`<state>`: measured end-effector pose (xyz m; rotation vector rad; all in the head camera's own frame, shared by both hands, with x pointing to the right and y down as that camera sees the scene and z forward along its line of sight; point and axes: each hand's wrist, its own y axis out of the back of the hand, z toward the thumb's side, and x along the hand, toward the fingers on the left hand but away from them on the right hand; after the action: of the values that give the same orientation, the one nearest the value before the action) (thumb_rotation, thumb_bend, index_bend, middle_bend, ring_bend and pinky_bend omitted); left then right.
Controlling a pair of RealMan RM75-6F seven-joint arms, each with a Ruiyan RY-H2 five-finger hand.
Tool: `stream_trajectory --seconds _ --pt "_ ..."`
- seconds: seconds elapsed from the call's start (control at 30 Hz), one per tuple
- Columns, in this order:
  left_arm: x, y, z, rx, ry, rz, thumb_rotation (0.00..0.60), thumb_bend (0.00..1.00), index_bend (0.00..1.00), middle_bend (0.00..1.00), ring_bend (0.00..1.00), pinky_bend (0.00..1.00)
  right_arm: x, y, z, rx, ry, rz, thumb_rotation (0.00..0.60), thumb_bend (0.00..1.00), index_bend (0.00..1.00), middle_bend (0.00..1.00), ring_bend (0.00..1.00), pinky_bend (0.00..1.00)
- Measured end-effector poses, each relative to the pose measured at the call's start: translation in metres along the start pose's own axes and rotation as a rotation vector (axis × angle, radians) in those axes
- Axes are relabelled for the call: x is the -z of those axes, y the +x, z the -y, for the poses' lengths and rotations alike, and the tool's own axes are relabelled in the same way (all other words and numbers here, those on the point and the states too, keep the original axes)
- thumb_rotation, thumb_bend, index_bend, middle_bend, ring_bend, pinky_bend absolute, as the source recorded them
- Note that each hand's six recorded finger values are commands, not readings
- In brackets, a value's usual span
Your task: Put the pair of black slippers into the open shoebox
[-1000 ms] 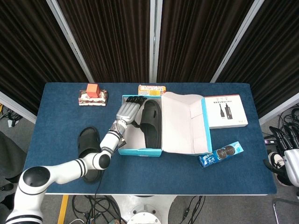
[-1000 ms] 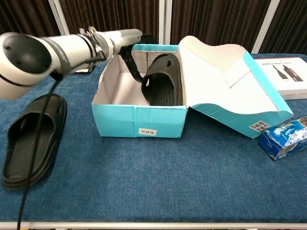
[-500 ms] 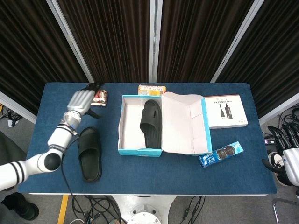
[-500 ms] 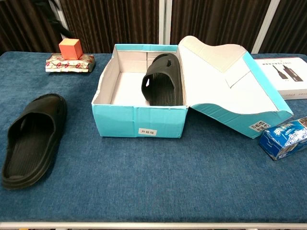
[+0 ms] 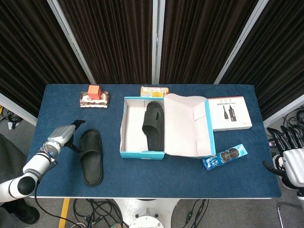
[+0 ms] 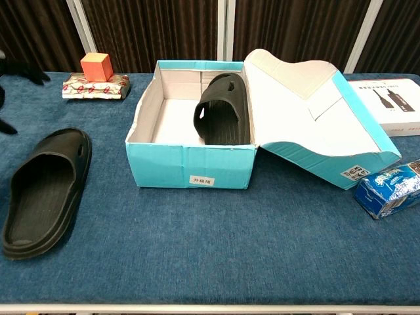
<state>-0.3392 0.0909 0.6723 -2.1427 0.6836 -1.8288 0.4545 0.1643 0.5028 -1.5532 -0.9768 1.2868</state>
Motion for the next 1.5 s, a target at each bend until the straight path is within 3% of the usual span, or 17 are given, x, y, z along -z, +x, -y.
stream_trajectory --seconds 0.17,0.43,0.57,0.73,0.93,1.13,1.3,1.43,1.5 --pt "-0.003 0.01 0.028 0.078 -0.021 -0.007 0.6 0.0 0.0 0.03 0.65 0.68 0.002 0.001 0.0 -0.002 0.0 0.007 0.6 0.07 0.0 0.14 0.0 0.0" --pt "0.0 0.025 0.052 0.084 -0.085 -0.067 0.6 0.0 0.02 0.05 0.7 0.69 0.004 0.001 0.001 -0.004 -0.005 0.011 0.6 0.07 0.0 0.14 0.0 0.0" --pt "0.001 0.031 0.054 0.054 -0.11 -0.096 0.6 0.0 0.14 0.15 0.74 0.69 0.005 0.001 0.001 -0.003 -0.003 0.012 0.6 0.07 0.0 0.14 0.0 0.0" --pt "0.002 0.038 0.051 -0.018 -0.143 -0.124 0.6 0.0 0.41 0.42 0.84 0.8 0.005 0.002 0.001 -0.004 -0.005 0.014 0.6 0.07 0.0 0.14 0.0 0.0" --pt "0.012 0.041 0.049 -0.104 -0.188 -0.168 0.6 0.0 0.56 0.55 0.86 0.84 0.005 0.003 -0.001 0.001 -0.002 0.015 0.6 0.07 0.0 0.14 0.0 0.0" --pt "0.024 0.026 0.029 -0.154 -0.239 -0.152 0.6 0.0 0.56 0.55 0.86 0.84 0.004 0.005 -0.002 0.008 -0.003 0.016 0.6 0.07 0.0 0.14 0.0 0.0" --pt "0.042 0.008 -0.001 -0.234 -0.365 -0.136 0.6 0.0 0.56 0.55 0.85 0.84 0.004 0.007 -0.005 0.016 0.001 0.018 0.6 0.07 0.0 0.14 0.0 0.0" --pt "0.042 -0.002 -0.023 -0.291 -0.511 -0.06 0.6 0.0 0.56 0.55 0.85 0.84 0.002 0.007 -0.004 0.017 0.001 0.012 0.6 0.07 0.0 0.14 0.0 0.0" --pt "0.034 -0.006 -0.035 -0.312 -0.585 0.016 0.6 0.0 0.56 0.55 0.84 0.84 0.0 0.006 -0.003 0.015 -0.002 0.006 0.6 0.07 0.0 0.14 0.0 0.0"
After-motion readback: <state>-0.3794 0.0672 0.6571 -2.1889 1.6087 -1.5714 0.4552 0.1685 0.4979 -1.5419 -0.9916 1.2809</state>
